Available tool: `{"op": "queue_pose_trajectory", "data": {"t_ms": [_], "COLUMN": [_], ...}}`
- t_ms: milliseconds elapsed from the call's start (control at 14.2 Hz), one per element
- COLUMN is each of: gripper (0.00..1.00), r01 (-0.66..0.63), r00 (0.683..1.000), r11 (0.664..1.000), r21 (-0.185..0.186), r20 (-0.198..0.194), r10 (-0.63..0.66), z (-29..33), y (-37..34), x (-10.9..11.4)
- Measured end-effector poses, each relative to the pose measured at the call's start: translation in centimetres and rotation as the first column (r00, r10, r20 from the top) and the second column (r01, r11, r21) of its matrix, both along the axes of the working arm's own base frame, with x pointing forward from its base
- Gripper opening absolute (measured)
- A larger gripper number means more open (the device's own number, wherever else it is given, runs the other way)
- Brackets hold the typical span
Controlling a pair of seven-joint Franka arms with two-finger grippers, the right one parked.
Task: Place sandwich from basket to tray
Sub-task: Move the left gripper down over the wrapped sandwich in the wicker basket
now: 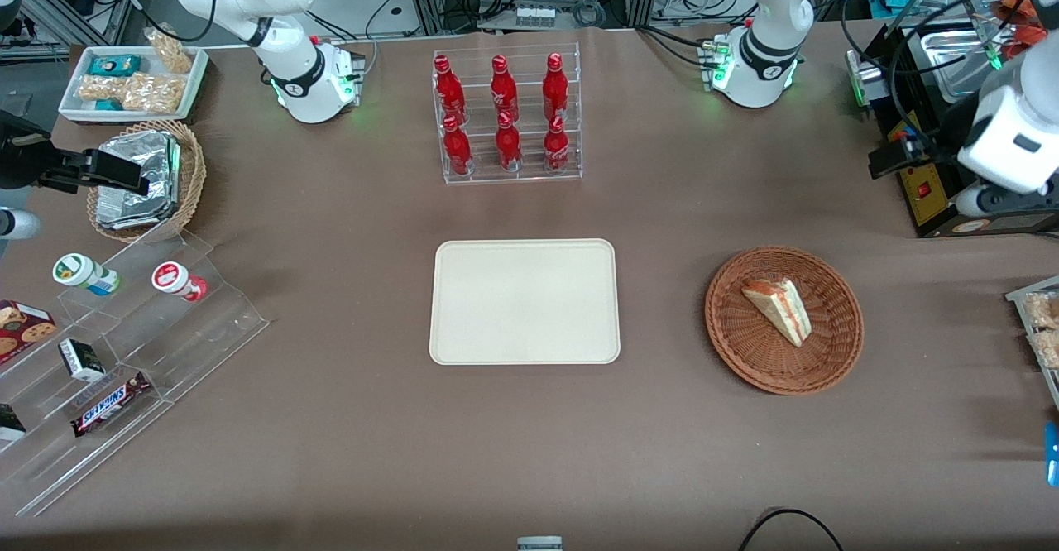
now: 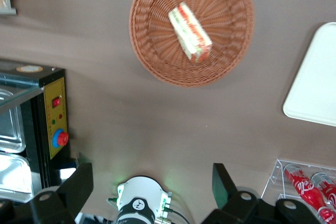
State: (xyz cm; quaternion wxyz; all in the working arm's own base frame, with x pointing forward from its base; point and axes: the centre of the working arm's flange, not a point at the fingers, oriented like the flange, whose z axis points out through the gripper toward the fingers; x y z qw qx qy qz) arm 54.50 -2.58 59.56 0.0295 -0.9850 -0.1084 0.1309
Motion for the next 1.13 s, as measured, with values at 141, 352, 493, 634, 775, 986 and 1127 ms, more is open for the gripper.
{"op": "queue_pose_trajectory", "data": {"t_ms": [141, 352, 493, 634, 775, 986, 1127], "gripper": [1.00, 1.00, 1.00, 1.00, 1.00, 1.00, 1.00], "r01": [-0.061, -0.114, -0.150, -0.223, -0.322, -0.463, -0.494], "r00": [0.997, 0.993, 0.986, 0.967, 0.935, 0.869, 0.849], "r11": [0.998, 0.993, 0.988, 0.972, 0.944, 0.884, 0.866], "r21": [-0.007, -0.023, -0.041, -0.068, -0.072, -0.069, -0.072], "r20": [-0.040, 0.032, 0.067, 0.108, 0.131, 0.162, 0.173], "r10": [0.060, 0.115, 0.152, 0.229, 0.329, 0.468, 0.499], "z": [-5.1, -15.3, -20.3, -23.2, -24.8, -25.5, -26.4], "y": [3.3, 6.3, 6.6, 6.9, 6.7, 5.1, 2.4], "x": [2.1, 4.4, 3.8, 3.2, 2.8, 3.0, 3.4]}}
